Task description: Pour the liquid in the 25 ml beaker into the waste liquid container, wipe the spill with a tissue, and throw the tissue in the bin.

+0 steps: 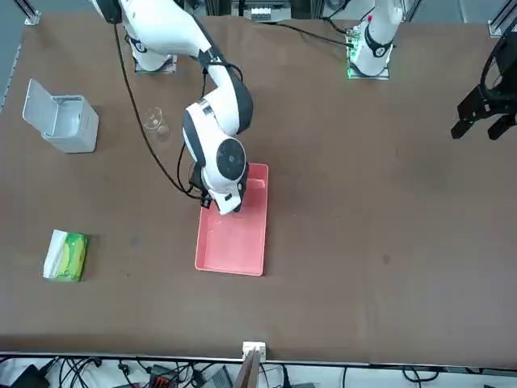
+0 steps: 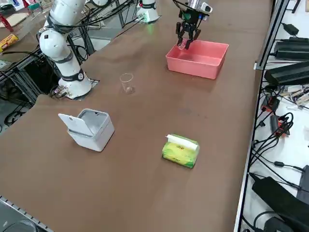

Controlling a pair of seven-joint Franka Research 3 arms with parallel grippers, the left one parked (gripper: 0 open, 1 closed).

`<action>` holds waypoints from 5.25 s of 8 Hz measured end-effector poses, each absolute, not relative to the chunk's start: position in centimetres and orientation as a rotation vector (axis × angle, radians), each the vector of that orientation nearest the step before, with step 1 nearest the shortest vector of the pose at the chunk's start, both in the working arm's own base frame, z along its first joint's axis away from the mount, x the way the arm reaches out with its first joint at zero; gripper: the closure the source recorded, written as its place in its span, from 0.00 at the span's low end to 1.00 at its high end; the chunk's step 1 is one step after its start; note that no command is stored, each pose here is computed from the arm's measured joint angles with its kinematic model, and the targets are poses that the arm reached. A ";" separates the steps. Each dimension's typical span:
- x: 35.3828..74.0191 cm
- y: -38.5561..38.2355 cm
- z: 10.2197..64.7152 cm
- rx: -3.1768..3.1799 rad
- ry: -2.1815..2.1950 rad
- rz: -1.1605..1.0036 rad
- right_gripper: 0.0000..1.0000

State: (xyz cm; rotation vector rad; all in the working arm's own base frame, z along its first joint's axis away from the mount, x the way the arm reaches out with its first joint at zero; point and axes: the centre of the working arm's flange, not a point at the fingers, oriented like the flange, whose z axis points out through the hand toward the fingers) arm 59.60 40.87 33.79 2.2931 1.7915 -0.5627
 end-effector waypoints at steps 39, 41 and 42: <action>60.1 -10.7 17.5 2.377 2.804 1.395 0.53; 58.8 -12.1 14.2 2.360 2.802 1.489 0.53; 58.2 -12.8 12.9 2.369 2.793 1.517 0.53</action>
